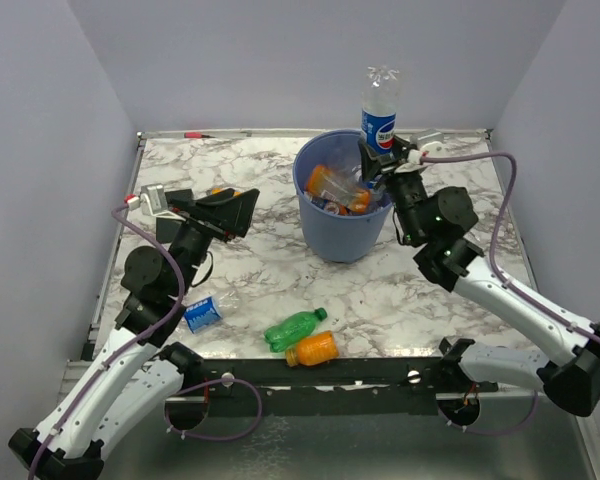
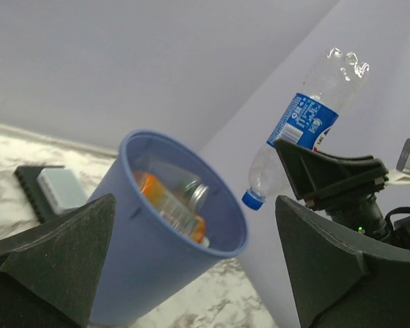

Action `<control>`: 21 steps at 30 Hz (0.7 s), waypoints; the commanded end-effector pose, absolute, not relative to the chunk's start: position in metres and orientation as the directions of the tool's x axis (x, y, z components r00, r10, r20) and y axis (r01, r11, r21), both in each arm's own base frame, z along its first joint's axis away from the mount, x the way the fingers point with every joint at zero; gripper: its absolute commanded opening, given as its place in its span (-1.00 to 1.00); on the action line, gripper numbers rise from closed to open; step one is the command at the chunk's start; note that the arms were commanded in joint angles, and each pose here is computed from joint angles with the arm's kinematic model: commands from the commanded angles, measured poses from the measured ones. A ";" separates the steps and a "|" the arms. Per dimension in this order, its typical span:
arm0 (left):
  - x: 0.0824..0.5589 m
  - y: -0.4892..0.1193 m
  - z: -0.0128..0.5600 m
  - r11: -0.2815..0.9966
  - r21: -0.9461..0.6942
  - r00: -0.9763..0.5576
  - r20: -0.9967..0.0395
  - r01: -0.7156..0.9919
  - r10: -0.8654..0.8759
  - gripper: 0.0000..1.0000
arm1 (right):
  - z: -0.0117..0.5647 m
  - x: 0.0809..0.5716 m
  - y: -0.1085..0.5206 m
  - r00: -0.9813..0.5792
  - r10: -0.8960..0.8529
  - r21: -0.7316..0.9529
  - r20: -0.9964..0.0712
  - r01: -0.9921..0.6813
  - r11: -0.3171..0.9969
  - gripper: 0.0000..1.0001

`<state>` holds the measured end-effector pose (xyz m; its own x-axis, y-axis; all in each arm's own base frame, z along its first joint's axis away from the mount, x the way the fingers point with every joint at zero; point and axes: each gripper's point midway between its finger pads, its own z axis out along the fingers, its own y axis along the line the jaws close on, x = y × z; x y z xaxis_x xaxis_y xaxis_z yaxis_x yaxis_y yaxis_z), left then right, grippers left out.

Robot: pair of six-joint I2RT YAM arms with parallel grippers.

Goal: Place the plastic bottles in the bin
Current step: Place the plastic bottle in the trash bin.

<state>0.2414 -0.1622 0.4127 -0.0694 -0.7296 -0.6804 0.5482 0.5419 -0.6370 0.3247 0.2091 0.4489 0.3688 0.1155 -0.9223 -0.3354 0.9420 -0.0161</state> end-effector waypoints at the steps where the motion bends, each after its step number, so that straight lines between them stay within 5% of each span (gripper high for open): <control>1: 0.248 -0.147 0.361 0.645 -0.639 -0.085 -0.735 0.419 -0.672 0.98 | 0.430 0.357 0.173 0.405 -0.019 -0.078 -0.914 -0.130 0.988 -0.37; 13: 0.242 -0.132 0.318 0.693 -0.635 -0.102 -0.758 0.340 -0.644 0.98 | 0.372 0.387 0.167 0.260 -0.114 -0.151 -0.959 -0.125 0.981 -0.34; 16: 0.241 -0.132 0.311 0.693 -0.640 -0.113 -0.756 0.332 -0.644 0.98 | 0.356 0.383 0.169 0.199 -0.123 -0.155 -0.972 -0.153 0.976 -0.12; 19: 0.240 -0.131 0.306 0.694 -0.643 -0.119 -0.755 0.325 -0.644 0.99 | 0.347 0.376 0.168 0.181 -0.128 -0.160 -0.975 -0.178 0.971 0.42; 21: 0.240 -0.131 0.305 0.693 -0.645 -0.119 -0.754 0.322 -0.646 0.98 | 0.347 0.373 0.165 0.177 -0.124 -0.155 -0.976 -0.173 0.973 0.58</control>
<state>0.2400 -0.1359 0.3134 -0.1226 -0.6495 -0.7504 0.3489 0.6797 -0.6452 0.3829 0.1676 0.3572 0.2120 -0.1271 -0.9690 -0.1464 0.9762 -0.1601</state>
